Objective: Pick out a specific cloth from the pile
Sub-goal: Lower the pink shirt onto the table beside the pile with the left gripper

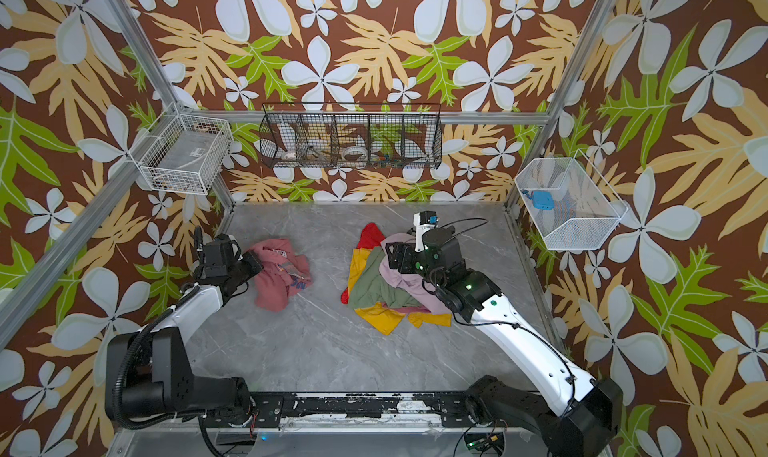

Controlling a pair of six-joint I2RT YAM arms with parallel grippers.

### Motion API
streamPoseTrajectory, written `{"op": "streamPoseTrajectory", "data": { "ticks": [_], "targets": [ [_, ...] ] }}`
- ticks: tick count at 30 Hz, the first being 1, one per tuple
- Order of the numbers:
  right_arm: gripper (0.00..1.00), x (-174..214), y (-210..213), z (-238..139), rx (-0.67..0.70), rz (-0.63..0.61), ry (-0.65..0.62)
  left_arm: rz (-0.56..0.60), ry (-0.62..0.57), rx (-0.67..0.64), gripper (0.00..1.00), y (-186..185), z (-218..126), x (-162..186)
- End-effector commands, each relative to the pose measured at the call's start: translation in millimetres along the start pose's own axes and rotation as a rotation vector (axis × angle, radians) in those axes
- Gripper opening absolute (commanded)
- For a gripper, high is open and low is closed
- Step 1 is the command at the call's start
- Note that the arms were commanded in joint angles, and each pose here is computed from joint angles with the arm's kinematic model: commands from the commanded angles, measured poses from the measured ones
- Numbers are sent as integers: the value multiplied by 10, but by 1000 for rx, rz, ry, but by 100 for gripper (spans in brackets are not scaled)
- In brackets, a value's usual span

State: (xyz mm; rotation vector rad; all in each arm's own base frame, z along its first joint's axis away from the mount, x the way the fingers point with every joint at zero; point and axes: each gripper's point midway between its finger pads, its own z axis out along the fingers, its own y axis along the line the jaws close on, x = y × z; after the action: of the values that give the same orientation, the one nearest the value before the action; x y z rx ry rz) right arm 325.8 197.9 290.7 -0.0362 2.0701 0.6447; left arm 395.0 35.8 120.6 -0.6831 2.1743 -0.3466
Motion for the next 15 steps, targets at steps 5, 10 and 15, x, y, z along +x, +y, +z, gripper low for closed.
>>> {"op": "streamPoseTrajectory", "data": {
  "ticks": [5, 10, 15],
  "targets": [
    [81, -12, -10, 17, 6, -5, -11, -58, 86, -109, 5, 285, 191, 263],
    [82, -4, -50, -7, 21, -10, -19, -70, 121, -163, 15, 422, 226, 398],
    [83, 18, -72, 6, 28, -20, -14, -65, 140, -189, 46, 488, 219, 473]
  ]
}}
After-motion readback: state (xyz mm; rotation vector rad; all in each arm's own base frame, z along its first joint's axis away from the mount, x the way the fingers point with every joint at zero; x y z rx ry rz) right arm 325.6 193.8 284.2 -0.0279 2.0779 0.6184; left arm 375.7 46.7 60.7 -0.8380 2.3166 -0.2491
